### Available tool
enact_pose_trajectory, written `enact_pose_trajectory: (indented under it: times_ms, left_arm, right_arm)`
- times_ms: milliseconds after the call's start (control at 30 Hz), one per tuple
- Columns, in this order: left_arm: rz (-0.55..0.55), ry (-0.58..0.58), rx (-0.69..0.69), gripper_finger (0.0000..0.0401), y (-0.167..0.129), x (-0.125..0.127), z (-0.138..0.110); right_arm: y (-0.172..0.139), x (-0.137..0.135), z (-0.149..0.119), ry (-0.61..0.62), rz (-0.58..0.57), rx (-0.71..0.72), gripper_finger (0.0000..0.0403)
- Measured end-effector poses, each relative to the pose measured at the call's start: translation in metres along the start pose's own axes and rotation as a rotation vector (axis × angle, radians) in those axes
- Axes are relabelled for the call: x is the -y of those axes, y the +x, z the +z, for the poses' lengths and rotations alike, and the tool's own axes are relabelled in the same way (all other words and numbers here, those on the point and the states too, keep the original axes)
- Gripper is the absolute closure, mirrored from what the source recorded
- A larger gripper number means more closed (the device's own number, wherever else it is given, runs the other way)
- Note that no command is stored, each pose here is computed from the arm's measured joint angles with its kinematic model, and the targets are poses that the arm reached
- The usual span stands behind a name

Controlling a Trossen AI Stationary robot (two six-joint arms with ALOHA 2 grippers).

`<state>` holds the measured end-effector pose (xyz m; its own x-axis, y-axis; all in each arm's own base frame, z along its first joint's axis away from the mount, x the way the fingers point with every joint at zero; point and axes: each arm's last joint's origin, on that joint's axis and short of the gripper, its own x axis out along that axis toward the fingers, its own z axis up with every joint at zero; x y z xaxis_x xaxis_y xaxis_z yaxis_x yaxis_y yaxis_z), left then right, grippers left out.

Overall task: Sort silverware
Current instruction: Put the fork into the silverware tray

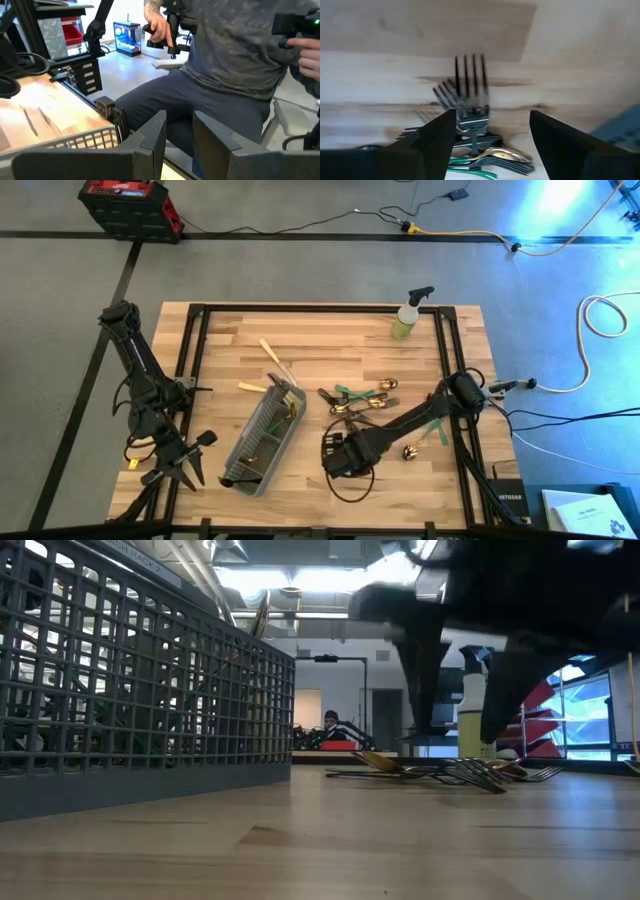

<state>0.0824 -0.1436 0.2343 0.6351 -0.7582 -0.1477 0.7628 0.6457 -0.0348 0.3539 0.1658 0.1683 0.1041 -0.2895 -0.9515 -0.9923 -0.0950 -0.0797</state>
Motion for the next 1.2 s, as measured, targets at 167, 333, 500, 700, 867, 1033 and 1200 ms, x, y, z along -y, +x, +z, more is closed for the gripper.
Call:
enact_pose_trajectory:
  times_ms: [167, 333, 500, 700, 867, 1033, 1200]
  left_arm:
    - [0.002, -0.003, -0.026, 0.0319, 0.000, 0.000, -0.003]
    - [0.002, 0.011, -0.029, 0.0319, 0.000, 0.000, -0.003]
    - [0.003, 0.026, -0.033, 0.0319, 0.000, 0.000, -0.003]
    - [0.007, 0.029, -0.051, 0.0319, 0.000, -0.001, -0.005]
    - [0.007, 0.029, -0.052, 0.0319, 0.000, -0.001, -0.005]
    - [0.007, 0.030, -0.055, 0.0319, 0.000, -0.001, -0.005]
    - [0.007, 0.030, -0.055, 0.0319, 0.000, -0.001, -0.005]
  right_arm:
    - [0.011, 0.002, -0.002, -0.029, 0.038, -0.004, 0.0166]
    - [0.016, 0.002, 0.001, -0.062, 0.056, 0.027, 0.0166]
    - [0.019, 0.005, 0.003, -0.066, 0.040, 0.030, 0.0166]
    - [0.026, 0.006, 0.006, -0.068, 0.051, 0.037, 0.0198]
    - [0.035, 0.005, 0.009, -0.077, 0.084, 0.041, 0.0244]
    - [0.035, 0.006, 0.009, -0.076, 0.082, 0.040, 0.0277]
    - [0.035, 0.006, 0.010, -0.041, 0.079, 0.033, 0.0303]
